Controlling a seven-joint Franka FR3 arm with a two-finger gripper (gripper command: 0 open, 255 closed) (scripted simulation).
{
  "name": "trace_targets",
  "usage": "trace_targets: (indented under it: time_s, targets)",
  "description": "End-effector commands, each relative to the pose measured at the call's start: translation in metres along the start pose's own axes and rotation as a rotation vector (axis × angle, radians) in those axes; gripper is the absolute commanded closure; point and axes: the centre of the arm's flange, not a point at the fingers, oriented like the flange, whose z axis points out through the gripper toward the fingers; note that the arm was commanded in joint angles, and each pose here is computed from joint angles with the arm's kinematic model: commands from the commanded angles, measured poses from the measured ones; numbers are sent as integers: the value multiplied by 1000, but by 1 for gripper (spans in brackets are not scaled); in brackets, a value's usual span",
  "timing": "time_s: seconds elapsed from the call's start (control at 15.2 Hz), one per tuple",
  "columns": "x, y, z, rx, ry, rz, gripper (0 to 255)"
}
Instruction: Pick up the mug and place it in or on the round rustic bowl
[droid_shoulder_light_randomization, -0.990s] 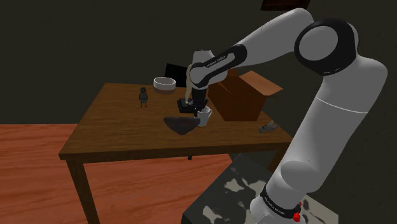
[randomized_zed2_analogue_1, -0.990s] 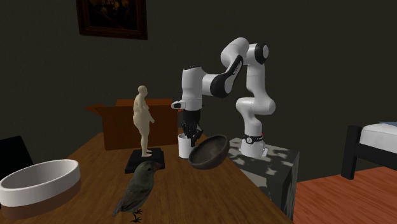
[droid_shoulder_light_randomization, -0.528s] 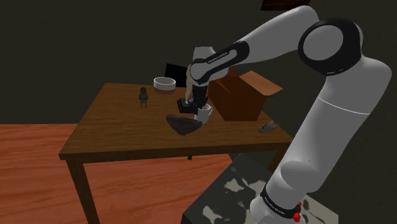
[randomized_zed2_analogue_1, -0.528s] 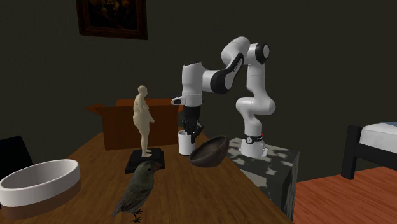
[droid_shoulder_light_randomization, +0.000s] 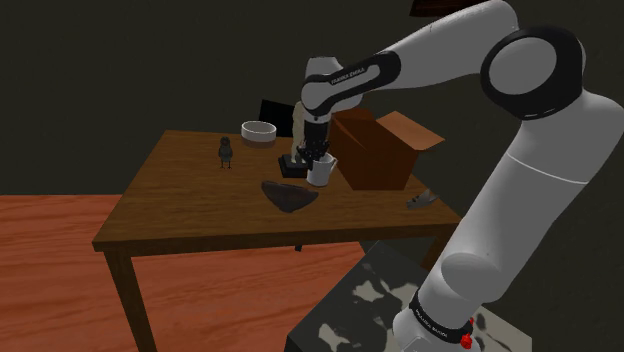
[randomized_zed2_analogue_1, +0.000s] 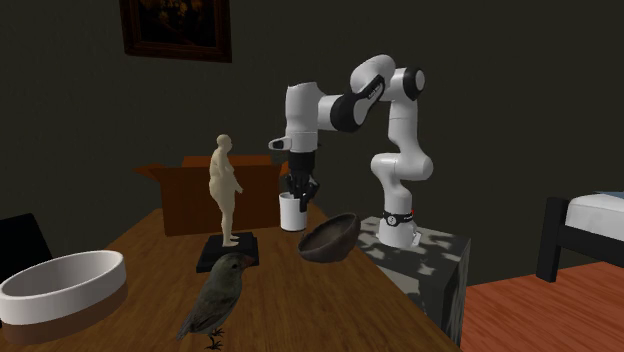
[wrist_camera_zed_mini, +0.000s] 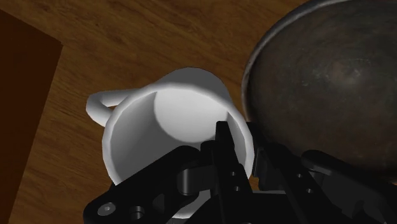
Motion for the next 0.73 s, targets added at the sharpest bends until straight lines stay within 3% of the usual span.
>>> trace_targets:
  time_s: [0.0, 0.66]
  targets:
    - [-1, 1, -11, 0, 0, 0, 255]
    - [-3, 5, -64, 0, 0, 0, 255]
